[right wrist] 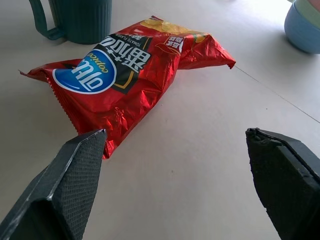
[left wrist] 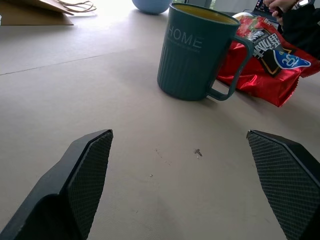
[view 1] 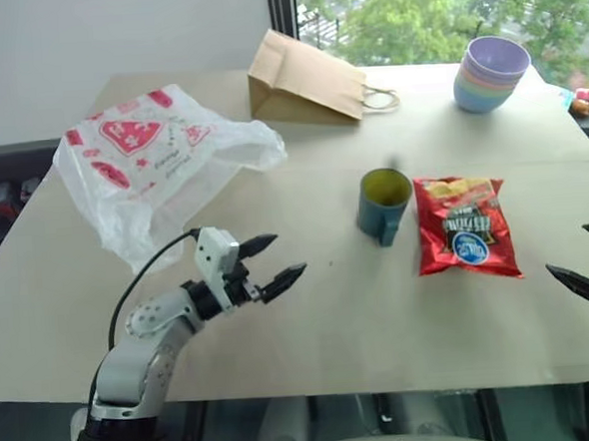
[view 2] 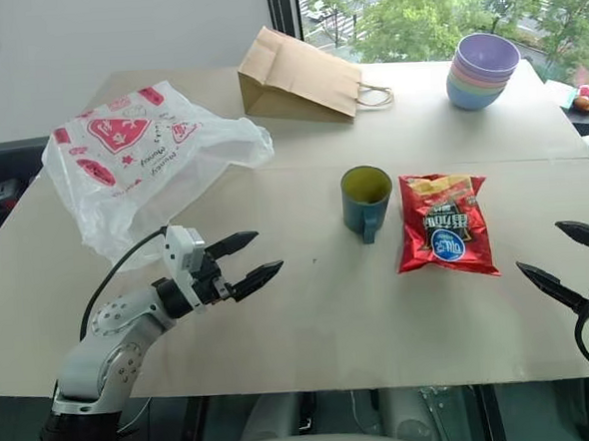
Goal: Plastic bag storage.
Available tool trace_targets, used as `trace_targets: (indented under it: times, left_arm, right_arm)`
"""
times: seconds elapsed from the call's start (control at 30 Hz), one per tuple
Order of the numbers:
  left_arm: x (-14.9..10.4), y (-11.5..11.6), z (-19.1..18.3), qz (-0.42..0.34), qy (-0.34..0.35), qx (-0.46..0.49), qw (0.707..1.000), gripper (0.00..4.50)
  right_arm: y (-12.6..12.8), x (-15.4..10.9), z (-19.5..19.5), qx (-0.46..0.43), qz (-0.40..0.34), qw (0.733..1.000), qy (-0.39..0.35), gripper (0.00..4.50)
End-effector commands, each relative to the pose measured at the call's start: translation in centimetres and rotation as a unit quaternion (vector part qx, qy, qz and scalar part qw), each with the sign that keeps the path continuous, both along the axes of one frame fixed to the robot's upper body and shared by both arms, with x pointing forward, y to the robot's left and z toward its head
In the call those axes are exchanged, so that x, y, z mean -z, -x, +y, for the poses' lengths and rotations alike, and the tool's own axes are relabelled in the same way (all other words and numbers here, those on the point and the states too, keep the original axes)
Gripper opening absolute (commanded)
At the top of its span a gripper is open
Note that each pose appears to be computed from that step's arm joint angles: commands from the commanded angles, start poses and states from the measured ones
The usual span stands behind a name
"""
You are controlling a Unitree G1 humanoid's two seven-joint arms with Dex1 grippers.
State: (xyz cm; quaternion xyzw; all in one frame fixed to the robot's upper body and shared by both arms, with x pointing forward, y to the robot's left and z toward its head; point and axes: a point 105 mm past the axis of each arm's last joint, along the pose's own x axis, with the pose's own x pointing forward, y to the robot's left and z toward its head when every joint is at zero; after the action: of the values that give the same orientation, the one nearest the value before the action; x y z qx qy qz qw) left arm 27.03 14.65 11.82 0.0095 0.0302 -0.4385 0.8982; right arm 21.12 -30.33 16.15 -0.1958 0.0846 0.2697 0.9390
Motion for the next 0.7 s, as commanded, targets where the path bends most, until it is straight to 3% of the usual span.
trace_targets:
  times: [0.03,0.2,0.27,0.4,0.5,0.7]
  left_arm:
    - [-2.6,-1.0,0.0,-0.052,0.014,-0.040,0.998,4.47]
    - [-6.3,-5.1,1.1,-0.084,0.031,-0.167,0.982,4.47]
    - [-7.4,-6.4,2.0,-0.107,0.002,-0.214,0.971,4.47]
    - [-7.9,-9.0,5.3,-0.134,-0.147,-0.306,0.931,4.47]
    - [-7.2,-10.2,8.4,-0.117,-0.201,-0.343,0.910,4.47]
    - [-6.4,-12.2,11.0,-0.115,-0.274,-0.359,0.885,4.47]
  right_arm:
    - [0.1,-1.5,0.9,-0.022,-0.035,0.999,-0.007,4.50]
    - [1.5,-3.6,6.5,-0.129,-0.083,0.985,-0.079,4.50]
    - [1.8,-4.1,8.5,-0.165,-0.090,0.978,-0.091,4.50]
    - [2.5,-5.0,13.2,-0.256,-0.096,0.957,-0.097,4.50]
    - [2.9,-5.7,15.3,-0.295,-0.111,0.944,-0.095,4.50]
    - [2.9,-5.9,16.1,-0.305,-0.121,0.940,-0.090,4.50]
